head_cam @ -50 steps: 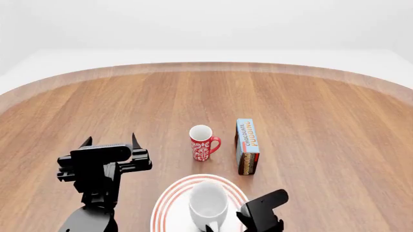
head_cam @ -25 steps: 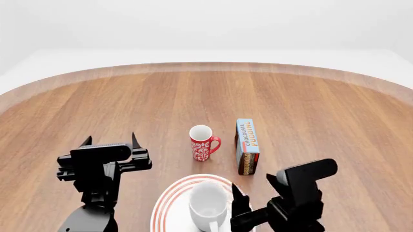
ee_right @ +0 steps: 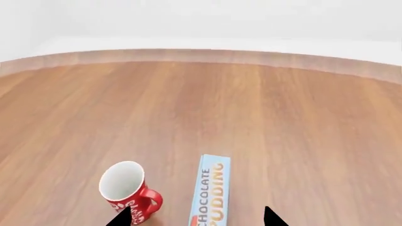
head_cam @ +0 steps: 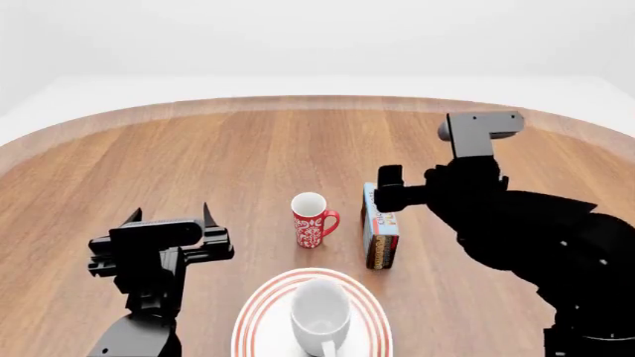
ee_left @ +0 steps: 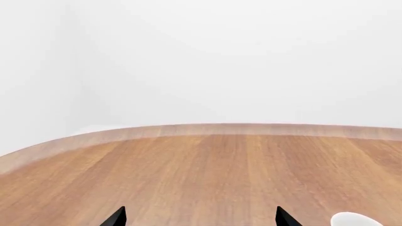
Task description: Pick up the white mug and put it on the plate, and put the chocolate pudding to the right of the plate.
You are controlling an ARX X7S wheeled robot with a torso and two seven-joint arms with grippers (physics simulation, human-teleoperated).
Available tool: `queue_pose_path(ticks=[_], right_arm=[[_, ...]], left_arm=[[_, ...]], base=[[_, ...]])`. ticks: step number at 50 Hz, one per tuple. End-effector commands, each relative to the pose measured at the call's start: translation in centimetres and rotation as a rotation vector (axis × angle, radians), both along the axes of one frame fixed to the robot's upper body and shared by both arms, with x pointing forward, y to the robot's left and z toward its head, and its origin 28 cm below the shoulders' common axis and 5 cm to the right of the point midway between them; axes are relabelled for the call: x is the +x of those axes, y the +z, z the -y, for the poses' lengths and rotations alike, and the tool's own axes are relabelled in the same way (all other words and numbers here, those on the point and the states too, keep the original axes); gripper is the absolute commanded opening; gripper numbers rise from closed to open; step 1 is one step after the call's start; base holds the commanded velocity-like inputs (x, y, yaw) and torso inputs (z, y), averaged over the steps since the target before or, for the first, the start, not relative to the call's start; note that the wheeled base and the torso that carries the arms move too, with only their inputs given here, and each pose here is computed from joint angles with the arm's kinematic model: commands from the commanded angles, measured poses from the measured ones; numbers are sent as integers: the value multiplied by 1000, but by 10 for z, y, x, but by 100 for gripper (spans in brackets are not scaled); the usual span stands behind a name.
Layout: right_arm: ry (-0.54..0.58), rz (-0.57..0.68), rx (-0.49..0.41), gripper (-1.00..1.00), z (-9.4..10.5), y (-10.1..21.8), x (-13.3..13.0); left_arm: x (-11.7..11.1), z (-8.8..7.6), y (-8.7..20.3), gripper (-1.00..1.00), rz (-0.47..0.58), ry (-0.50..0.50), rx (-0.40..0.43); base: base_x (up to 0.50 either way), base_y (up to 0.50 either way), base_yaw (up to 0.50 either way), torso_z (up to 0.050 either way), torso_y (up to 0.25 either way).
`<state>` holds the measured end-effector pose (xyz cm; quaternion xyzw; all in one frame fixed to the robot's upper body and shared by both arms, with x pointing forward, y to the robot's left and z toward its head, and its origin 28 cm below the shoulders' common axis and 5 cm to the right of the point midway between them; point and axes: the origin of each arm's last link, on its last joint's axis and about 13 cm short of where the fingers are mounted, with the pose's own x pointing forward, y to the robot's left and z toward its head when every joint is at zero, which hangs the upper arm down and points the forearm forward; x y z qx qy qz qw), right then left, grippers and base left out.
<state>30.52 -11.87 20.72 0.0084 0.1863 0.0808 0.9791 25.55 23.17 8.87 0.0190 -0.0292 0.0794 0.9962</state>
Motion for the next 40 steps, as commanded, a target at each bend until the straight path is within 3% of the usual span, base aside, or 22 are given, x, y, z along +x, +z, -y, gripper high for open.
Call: queue_pose_path(ticks=[1, 14, 40], right_arm=[[-56, -89, -28, 100, -14, 4, 52], [-130, -164, -51, 100, -31, -10, 89], [-135, -342, -67, 100, -38, -42, 99]], left_arm=[[1, 1, 1, 100, 1, -2, 1], [1, 0, 2, 100, 3, 1, 4], [1, -1, 1, 100, 2, 3, 1]], base=[[0, 0, 0, 0, 0], [0, 0, 0, 0, 0], [0, 0, 0, 0, 0]])
